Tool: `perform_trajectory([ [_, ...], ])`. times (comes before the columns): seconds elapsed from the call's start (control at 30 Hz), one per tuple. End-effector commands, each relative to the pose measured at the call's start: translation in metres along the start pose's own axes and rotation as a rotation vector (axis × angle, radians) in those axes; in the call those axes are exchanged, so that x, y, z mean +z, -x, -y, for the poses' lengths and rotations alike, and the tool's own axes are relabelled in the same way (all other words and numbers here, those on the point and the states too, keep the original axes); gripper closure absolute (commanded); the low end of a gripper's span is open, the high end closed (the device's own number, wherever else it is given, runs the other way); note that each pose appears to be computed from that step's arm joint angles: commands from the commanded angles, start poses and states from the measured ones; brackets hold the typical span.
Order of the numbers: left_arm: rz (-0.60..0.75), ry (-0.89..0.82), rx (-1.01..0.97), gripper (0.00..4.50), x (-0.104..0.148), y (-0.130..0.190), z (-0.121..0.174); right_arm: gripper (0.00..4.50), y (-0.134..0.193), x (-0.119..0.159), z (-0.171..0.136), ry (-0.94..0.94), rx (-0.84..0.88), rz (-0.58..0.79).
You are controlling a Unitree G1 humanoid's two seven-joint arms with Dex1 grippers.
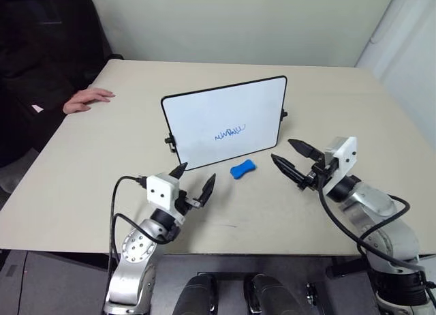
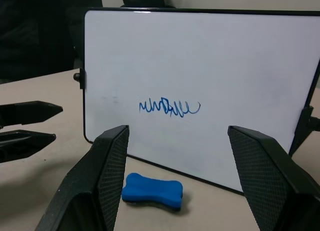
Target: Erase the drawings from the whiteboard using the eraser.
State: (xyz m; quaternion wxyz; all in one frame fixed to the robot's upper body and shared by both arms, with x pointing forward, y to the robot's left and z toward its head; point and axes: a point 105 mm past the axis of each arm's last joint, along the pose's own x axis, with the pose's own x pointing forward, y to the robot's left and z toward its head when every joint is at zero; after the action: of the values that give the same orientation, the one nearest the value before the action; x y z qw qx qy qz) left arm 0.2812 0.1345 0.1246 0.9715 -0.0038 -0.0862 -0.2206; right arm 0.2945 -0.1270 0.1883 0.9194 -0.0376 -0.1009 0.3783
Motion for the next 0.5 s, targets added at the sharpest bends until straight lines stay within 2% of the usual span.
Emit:
perform_trajectory([
  [0.03,0.035,0.0,-0.006,0.06,0.008,0.001,0.0,1.15,-0.001,0.007,-0.001,0.023,0.005,0.027],
  [0.5,0.005,0.006,-0.03,0.06,0.007,0.003,0.002,1.15,0.017,-0.015,-0.006,-0.078,-0.039,-0.106],
])
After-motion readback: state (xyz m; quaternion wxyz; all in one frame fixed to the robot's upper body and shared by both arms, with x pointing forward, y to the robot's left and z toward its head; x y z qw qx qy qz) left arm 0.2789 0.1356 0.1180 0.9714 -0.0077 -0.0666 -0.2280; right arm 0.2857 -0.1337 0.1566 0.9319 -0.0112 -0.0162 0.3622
